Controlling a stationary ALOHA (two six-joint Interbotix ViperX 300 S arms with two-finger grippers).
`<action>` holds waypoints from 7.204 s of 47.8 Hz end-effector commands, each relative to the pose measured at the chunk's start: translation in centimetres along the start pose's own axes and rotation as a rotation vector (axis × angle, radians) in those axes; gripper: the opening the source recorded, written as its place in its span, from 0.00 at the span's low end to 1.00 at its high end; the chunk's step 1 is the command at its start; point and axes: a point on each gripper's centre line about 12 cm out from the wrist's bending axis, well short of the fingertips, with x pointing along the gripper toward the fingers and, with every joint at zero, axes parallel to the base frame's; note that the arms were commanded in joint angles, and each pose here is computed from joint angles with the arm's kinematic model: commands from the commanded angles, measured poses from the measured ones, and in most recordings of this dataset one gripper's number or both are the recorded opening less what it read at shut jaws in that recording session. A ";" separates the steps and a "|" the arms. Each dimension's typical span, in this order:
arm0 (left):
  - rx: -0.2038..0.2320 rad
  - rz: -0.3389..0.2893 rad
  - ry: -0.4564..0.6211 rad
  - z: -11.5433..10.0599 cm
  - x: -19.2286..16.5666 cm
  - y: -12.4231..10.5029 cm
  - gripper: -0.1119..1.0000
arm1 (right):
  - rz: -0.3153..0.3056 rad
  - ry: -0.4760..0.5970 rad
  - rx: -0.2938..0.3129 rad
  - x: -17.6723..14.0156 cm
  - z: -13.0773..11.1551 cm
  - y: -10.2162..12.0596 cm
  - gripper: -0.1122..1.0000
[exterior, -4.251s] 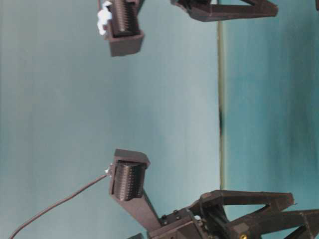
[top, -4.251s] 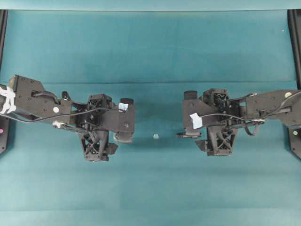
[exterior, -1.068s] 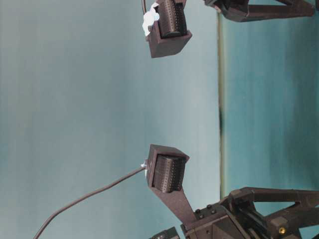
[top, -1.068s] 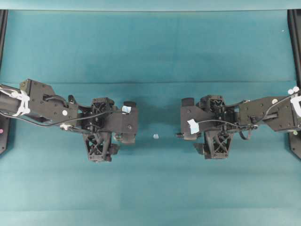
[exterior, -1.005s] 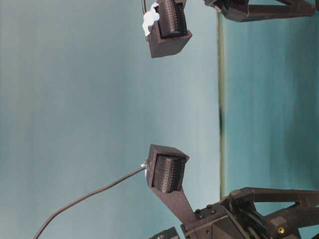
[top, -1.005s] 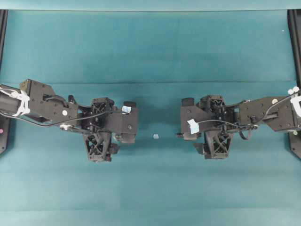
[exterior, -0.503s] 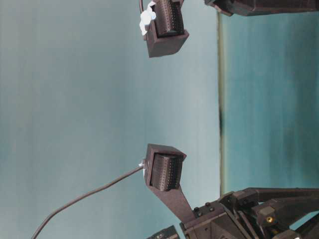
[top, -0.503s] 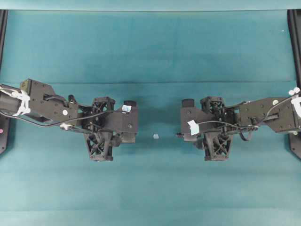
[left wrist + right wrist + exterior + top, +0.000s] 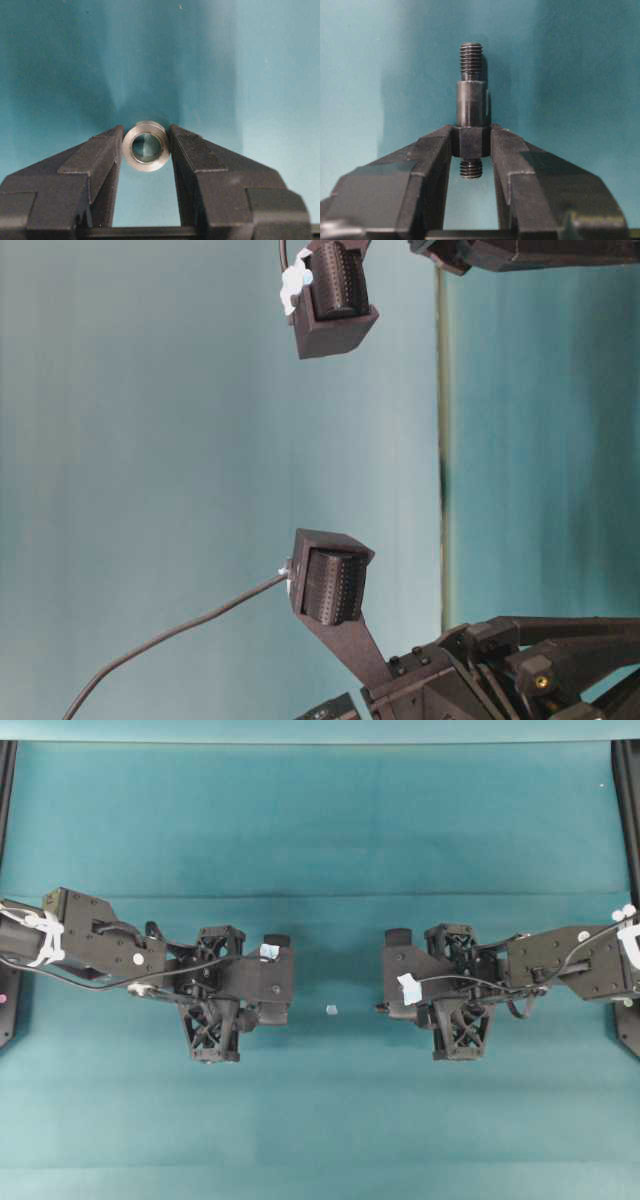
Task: Insert the washer onto the shaft with both hands.
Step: 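Close left gripper on washer and right gripper on shaft collar, then lift both parts and bring them toward each other mid-air, then align the washer hole with the shaft's upper threaded end, then push the washer with the left gripper down the shaft to the collar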
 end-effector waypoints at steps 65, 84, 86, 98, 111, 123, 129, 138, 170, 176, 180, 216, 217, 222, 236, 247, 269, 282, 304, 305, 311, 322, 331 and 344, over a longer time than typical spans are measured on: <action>-0.018 0.017 -0.472 2.1 -9.5 0.5 0.43 | -0.006 -0.278 0.061 -5.6 3.0 -0.8 0.10; -0.085 -0.005 -0.658 2.1 -11.4 0.4 0.43 | 0.000 -0.476 0.092 -6.9 3.7 -0.7 0.10; -0.085 -0.005 -0.664 2.3 -11.5 0.4 0.43 | 0.001 -0.488 0.101 -7.0 3.7 -0.8 0.10; -0.084 -0.004 -0.712 2.8 -11.8 0.4 0.43 | 0.017 -0.516 0.152 -7.1 4.0 -0.7 0.10; -0.093 0.006 -0.744 3.1 -12.0 0.9 0.43 | 0.018 -0.534 0.149 -7.1 4.1 -0.6 0.10; -0.097 0.005 -0.763 3.4 -11.6 1.0 0.43 | 0.019 -0.554 0.149 -6.0 3.0 -0.5 0.10; -0.097 0.005 -0.781 4.0 -11.3 1.0 0.43 | 0.024 -0.598 0.145 -6.0 3.0 -0.3 0.10; -0.092 -0.002 -0.770 5.0 -10.3 0.8 0.43 | 0.028 -0.632 0.142 -6.1 3.2 -0.1 0.10; -0.172 -0.068 -0.796 5.0 -7.1 -0.3 0.43 | 0.083 -0.682 0.199 -4.2 3.2 1.1 0.10; -0.175 -0.075 -0.805 5.3 -6.8 -0.4 0.43 | 0.084 -0.687 0.199 -4.1 3.1 1.1 0.10; -0.176 -0.075 -0.817 5.5 -6.8 -0.4 0.43 | 0.085 -0.697 0.201 -4.1 3.2 1.1 0.10; -0.176 -0.075 -0.835 6.0 -6.9 -0.3 0.43 | 0.084 -0.785 0.221 -4.2 4.6 0.7 0.10; -0.176 -0.075 -0.834 6.0 -6.8 -0.3 0.43 | 0.083 -0.784 0.221 -4.1 4.6 0.7 0.10; -0.178 -0.076 -0.831 6.0 -6.8 -0.3 0.43 | 0.084 -0.787 0.221 -4.2 4.6 0.7 0.10; -0.178 -0.075 -0.816 5.7 -6.3 -0.3 0.43 | 0.085 -0.799 0.221 -4.3 4.8 0.7 0.10; -0.179 -0.073 -0.814 5.7 -6.2 -0.3 0.43 | 0.087 -0.804 0.221 -4.3 4.9 0.7 0.10; -0.185 -0.066 -0.815 5.8 -6.0 0.1 0.43 | 0.093 -0.805 0.216 -4.3 5.0 1.0 0.10; -0.189 -0.060 -0.814 5.9 -6.1 0.3 0.43 | 0.094 -0.804 0.215 -4.3 5.0 1.0 0.10; -0.184 -0.059 -0.790 6.9 -5.5 0.3 0.43 | 0.095 -0.831 0.211 -4.5 5.5 1.0 0.10; -0.183 -0.059 -0.789 7.0 -5.5 0.3 0.43 | 0.095 -0.831 0.211 -4.5 5.5 1.0 0.10; -0.175 -0.058 -0.777 7.4 -5.2 0.2 0.43 | 0.093 -0.831 0.212 -4.4 5.5 1.0 0.10; -0.164 -0.064 -0.719 7.4 -4.6 -0.4 0.43 | 0.087 -0.831 0.216 -4.4 5.5 0.7 0.10; -0.160 -0.070 -0.699 7.0 -4.5 -0.8 0.43 | 0.080 -0.835 0.221 -4.5 5.6 0.4 0.10; -0.161 -0.067 -0.719 7.7 -4.9 -0.6 0.43 | 0.075 -0.829 0.223 -4.3 5.5 0.2 0.10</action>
